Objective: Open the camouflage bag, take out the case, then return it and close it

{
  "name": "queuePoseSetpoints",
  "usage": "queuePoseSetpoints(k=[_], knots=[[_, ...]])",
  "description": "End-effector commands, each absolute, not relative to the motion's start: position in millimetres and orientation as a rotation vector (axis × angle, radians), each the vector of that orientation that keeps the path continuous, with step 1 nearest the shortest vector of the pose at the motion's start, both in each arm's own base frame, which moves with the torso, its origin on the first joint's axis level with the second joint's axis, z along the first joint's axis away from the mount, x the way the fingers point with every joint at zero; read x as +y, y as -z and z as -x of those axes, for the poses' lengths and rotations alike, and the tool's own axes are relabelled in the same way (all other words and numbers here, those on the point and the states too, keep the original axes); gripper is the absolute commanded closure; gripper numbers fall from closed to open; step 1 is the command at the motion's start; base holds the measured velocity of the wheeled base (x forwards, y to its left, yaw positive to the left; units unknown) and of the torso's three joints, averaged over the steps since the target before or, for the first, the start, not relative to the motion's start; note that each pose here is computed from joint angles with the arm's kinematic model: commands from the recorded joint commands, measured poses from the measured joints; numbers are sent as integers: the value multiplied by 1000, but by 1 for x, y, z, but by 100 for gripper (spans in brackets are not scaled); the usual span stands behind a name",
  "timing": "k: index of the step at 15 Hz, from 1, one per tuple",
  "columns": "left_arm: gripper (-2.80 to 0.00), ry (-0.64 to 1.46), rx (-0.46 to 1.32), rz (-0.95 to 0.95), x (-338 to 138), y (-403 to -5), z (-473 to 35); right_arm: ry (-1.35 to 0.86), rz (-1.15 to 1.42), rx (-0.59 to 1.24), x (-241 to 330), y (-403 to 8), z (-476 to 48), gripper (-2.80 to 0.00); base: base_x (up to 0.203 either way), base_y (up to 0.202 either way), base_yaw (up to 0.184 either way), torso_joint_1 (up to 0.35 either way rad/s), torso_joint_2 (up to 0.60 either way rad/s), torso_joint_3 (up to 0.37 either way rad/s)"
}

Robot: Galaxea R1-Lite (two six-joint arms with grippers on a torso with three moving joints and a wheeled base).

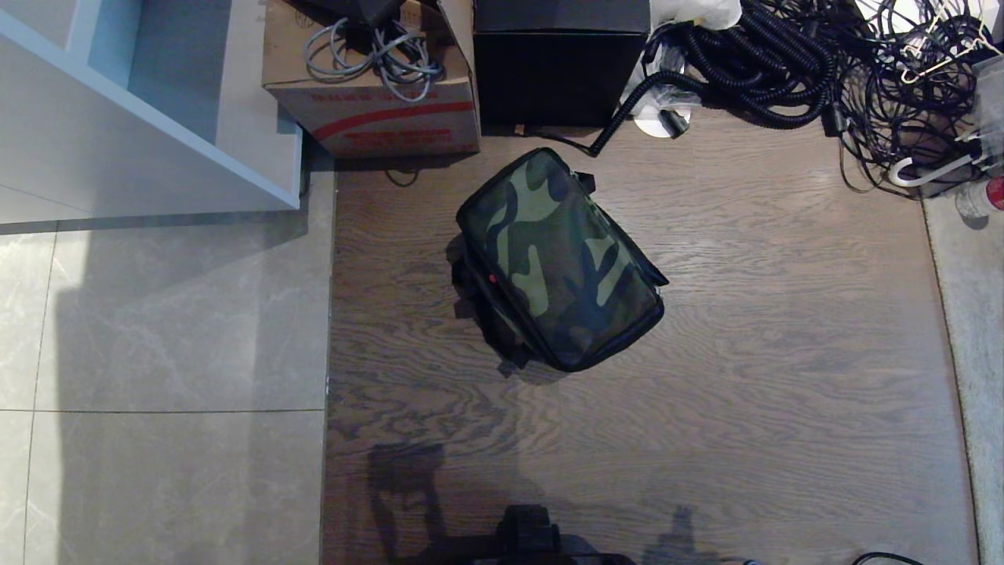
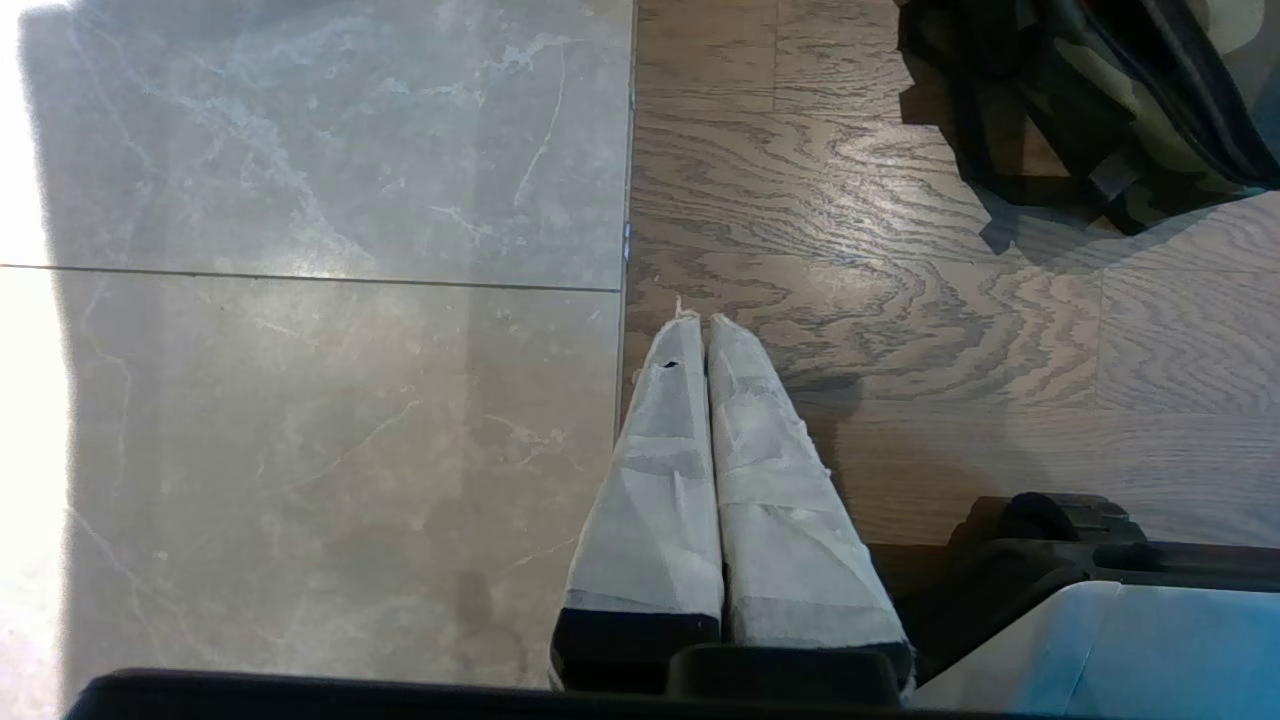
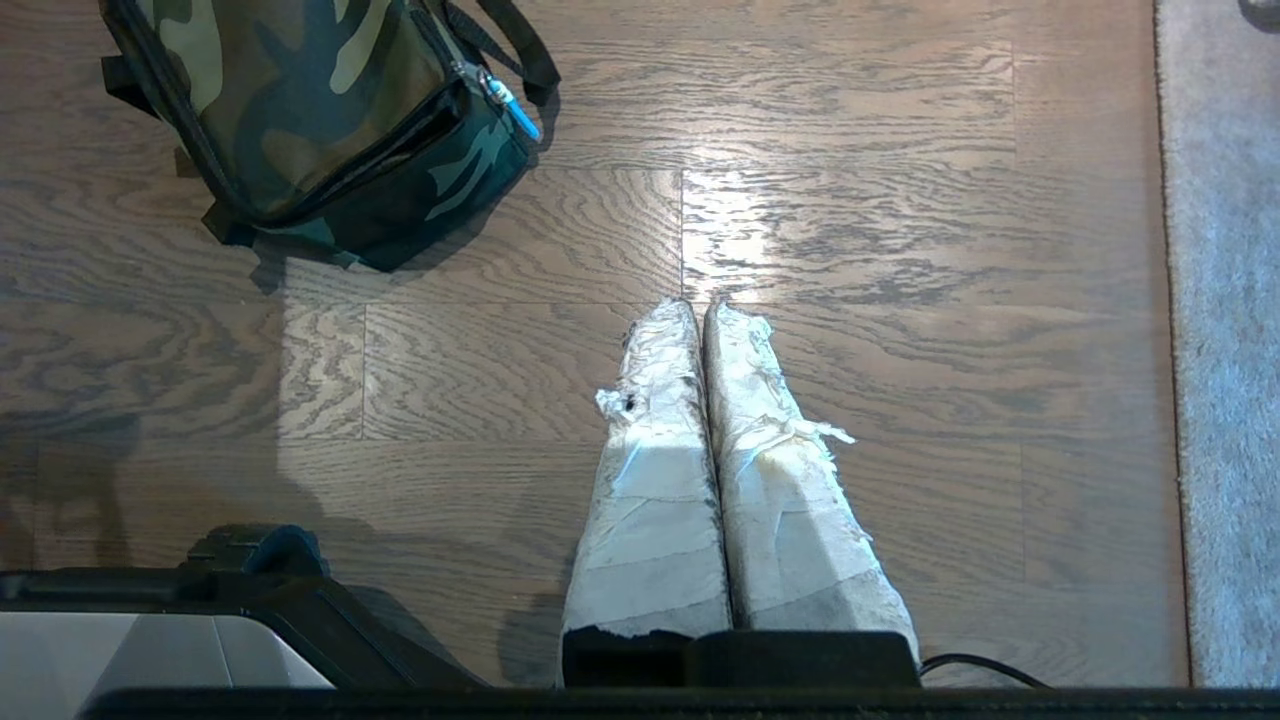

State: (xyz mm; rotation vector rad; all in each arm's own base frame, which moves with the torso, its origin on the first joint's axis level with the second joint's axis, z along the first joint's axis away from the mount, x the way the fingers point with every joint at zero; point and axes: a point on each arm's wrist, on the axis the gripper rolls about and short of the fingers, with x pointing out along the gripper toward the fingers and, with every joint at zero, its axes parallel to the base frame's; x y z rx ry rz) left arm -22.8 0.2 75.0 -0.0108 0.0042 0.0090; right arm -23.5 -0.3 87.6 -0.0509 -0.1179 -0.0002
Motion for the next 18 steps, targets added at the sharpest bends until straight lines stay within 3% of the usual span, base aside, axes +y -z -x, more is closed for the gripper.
queuePoseSetpoints(k=[1,11,18], knots=[[0,-9,5,11,0,-75,23,-1,52,-77,0,-77,20,0,0,0,0,0,0,0],[0,-9,5,11,0,-75,23,-1,52,-77,0,-77,20,0,0,0,0,1,0,6],[0,-9,5,12,0,-75,23,-1,52,-77,0,-77,20,0,0,0,0,2,4,180]])
